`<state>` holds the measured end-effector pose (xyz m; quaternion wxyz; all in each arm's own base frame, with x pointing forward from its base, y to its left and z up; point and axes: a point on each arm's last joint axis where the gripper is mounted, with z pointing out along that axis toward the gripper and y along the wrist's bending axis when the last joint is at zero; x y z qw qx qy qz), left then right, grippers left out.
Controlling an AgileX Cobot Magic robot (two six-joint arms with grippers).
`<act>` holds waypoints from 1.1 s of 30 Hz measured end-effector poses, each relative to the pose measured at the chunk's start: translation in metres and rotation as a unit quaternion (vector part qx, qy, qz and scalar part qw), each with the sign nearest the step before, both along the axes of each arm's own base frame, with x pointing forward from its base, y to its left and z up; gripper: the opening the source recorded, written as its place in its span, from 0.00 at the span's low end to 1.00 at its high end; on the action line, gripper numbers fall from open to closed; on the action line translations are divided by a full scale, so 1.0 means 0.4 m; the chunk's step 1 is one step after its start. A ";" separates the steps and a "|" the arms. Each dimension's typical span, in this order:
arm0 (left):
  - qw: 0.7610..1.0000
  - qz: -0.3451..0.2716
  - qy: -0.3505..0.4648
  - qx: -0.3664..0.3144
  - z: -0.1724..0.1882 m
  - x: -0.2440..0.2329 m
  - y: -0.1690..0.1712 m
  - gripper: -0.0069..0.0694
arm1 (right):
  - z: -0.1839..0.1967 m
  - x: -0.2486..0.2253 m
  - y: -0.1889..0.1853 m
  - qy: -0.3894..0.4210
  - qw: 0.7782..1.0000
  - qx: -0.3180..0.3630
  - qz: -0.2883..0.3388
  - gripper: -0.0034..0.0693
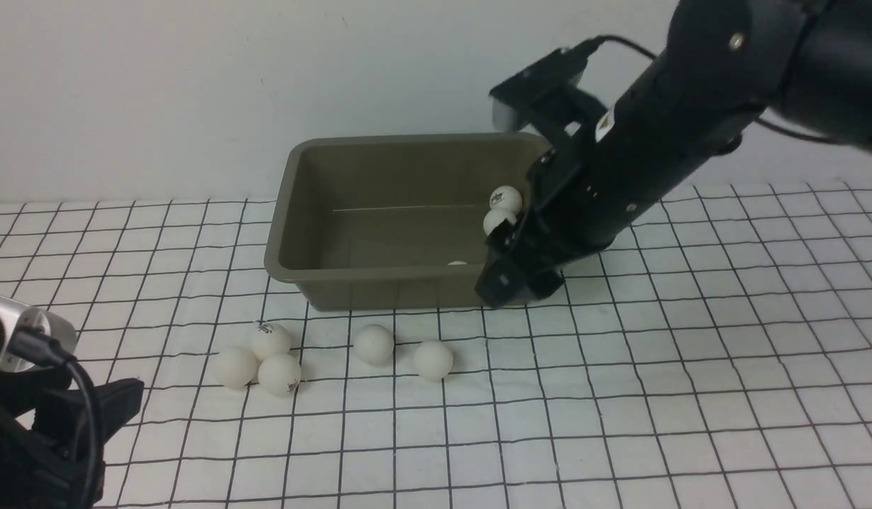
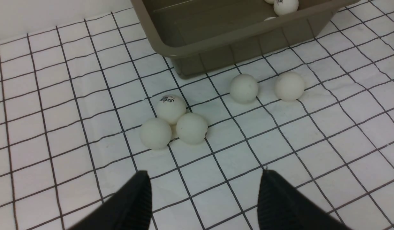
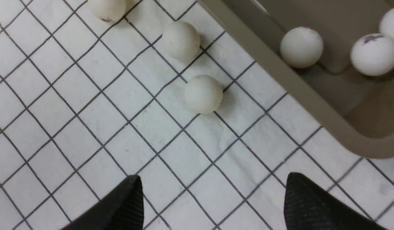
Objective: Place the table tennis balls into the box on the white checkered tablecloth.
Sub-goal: 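Reach for and grasp a ping pong ball on the table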
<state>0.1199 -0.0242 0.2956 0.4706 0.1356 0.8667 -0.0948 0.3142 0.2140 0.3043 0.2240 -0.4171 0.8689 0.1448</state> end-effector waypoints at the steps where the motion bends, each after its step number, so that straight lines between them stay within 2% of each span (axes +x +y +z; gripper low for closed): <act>1: 1.000 0.000 0.000 0.000 0.000 0.000 0.000 0.62 | -0.025 -0.016 0.022 -0.006 1.000 -0.006 0.011 0.77; 5: 1.000 0.000 0.000 0.000 0.000 0.000 0.000 0.62 | -0.060 -0.039 0.057 -0.022 0.999 -0.013 0.024 0.78; 16: 1.000 -0.005 0.008 0.000 -0.003 -0.003 -0.002 0.62 | -0.195 0.011 0.112 -0.002 0.999 -0.007 -0.042 0.78; 25: 1.000 -0.006 0.009 0.000 -0.003 -0.003 -0.002 0.62 | -0.238 0.040 0.131 0.008 0.994 0.032 -0.108 0.78; 33: 1.000 -0.006 0.009 0.000 -0.003 -0.003 -0.002 0.62 | -0.285 0.053 0.142 0.026 0.990 0.041 -0.136 0.78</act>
